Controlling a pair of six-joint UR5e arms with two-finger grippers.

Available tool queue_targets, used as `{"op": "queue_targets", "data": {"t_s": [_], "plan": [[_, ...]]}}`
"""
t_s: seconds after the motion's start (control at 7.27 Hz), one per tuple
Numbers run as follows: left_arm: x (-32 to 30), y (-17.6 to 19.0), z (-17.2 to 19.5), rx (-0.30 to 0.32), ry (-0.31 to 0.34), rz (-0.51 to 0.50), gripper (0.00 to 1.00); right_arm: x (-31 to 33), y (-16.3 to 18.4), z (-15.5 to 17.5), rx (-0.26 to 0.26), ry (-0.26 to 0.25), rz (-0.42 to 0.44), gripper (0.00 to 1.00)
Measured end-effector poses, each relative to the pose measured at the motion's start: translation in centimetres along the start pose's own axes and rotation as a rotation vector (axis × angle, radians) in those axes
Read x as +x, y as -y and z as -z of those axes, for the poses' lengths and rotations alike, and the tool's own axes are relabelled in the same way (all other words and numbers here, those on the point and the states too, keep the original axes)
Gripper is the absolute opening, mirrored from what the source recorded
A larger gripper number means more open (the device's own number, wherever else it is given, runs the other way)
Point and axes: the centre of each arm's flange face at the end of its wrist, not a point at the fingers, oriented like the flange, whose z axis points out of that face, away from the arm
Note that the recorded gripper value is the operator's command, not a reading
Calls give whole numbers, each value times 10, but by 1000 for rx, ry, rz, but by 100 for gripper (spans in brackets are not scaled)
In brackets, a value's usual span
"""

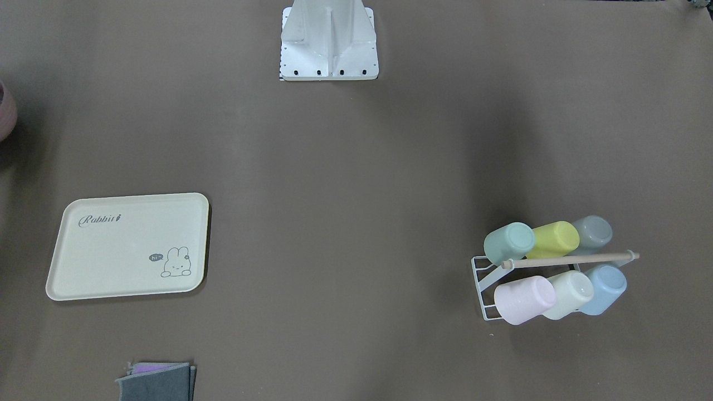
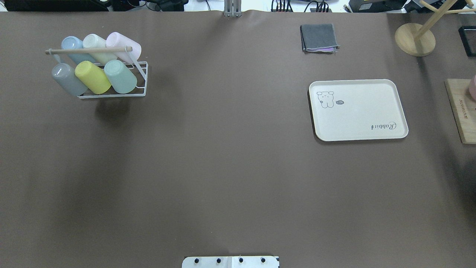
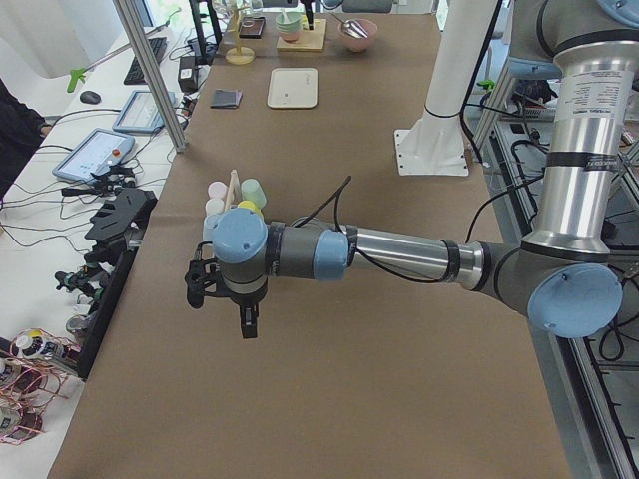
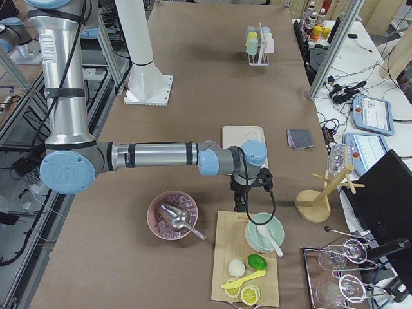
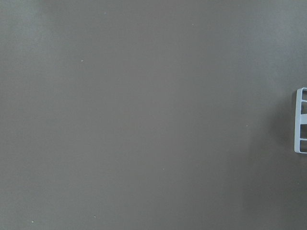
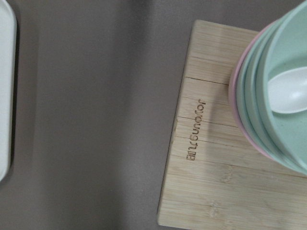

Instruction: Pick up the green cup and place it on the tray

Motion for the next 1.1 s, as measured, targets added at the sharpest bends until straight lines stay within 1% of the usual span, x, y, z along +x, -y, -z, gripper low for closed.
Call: {"op": "queue_targets", "data": {"t_s": [0.14,0.28,0.55,0.69,0.83,0.96,1.1], "plan": [[32,-7,8,0,-2,39,99,-18,9,5,15,49,-17,100],[70,-17,11,-4,-7,87,99,-42,20,3,36,85,-9,100],[153,-44,12,-15,-33,176,99,-87,38,-26,76,131,8,100],[198,-57,11,-27,-52,196,99,-96,49,-42,94,146,19,99],[244,-66,9,-32,-69,167,99,-100,61,-53,105,155,28,98],[291,-72,5,-18,-70,92,99,-106,74,-57,110,161,32,97],[338,-77,-5,20,-49,-9,99,-113,87,-58,115,164,32,97]]}}
